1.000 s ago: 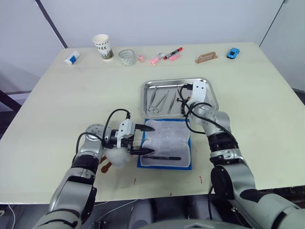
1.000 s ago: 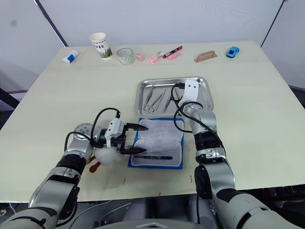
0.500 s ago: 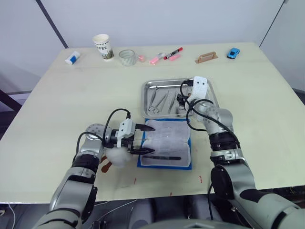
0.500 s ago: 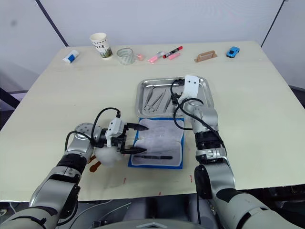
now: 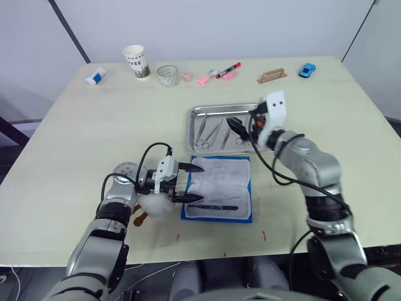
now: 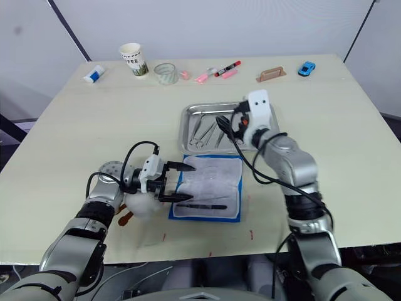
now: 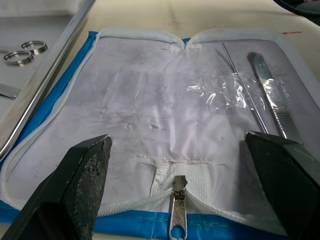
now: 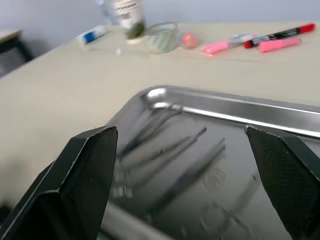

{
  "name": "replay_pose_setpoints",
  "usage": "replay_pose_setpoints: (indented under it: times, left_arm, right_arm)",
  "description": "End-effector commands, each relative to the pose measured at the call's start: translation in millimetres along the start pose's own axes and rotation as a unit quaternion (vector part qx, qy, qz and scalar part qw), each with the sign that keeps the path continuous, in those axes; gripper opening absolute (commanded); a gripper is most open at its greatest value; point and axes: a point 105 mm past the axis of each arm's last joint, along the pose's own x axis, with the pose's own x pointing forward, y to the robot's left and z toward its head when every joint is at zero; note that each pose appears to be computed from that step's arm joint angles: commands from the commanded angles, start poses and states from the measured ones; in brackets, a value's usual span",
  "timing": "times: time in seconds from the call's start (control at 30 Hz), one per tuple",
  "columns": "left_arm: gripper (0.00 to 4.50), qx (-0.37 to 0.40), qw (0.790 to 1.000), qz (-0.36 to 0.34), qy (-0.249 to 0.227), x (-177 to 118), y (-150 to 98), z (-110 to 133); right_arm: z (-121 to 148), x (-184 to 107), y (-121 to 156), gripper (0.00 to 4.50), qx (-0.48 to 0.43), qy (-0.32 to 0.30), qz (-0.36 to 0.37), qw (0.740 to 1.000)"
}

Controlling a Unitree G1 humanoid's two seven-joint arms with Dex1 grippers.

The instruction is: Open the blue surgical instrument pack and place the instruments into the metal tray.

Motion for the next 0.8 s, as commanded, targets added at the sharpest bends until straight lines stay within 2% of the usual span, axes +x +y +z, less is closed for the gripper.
replay_pose_setpoints:
  times: [0.03,0.2,0.37,0.8]
  left_arm:
    - [4.50,-0.050,0.998,-0.034,0.036,5.4,-21.7,-27.7]
    - [4.50,-0.048,0.998,-0.033,0.035,5.4,-21.0,-26.9]
    - [4.50,-0.049,0.998,-0.035,0.036,5.2,-22.0,-27.4]
    - [4.50,-0.048,0.998,-0.034,0.036,5.4,-21.0,-26.2]
  right_arm:
    - [1.6,-17.3,25.7,4.45,-0.046,0.000,0.112,0.993]
    - [-33.0,-45.6,35.2,4.45,-0.116,0.078,0.205,0.969]
    - [-55.2,-59.2,45.6,4.45,-0.159,0.121,0.270,0.942]
    - [-82.0,-49.1,58.0,4.45,-0.223,0.172,0.308,0.909]
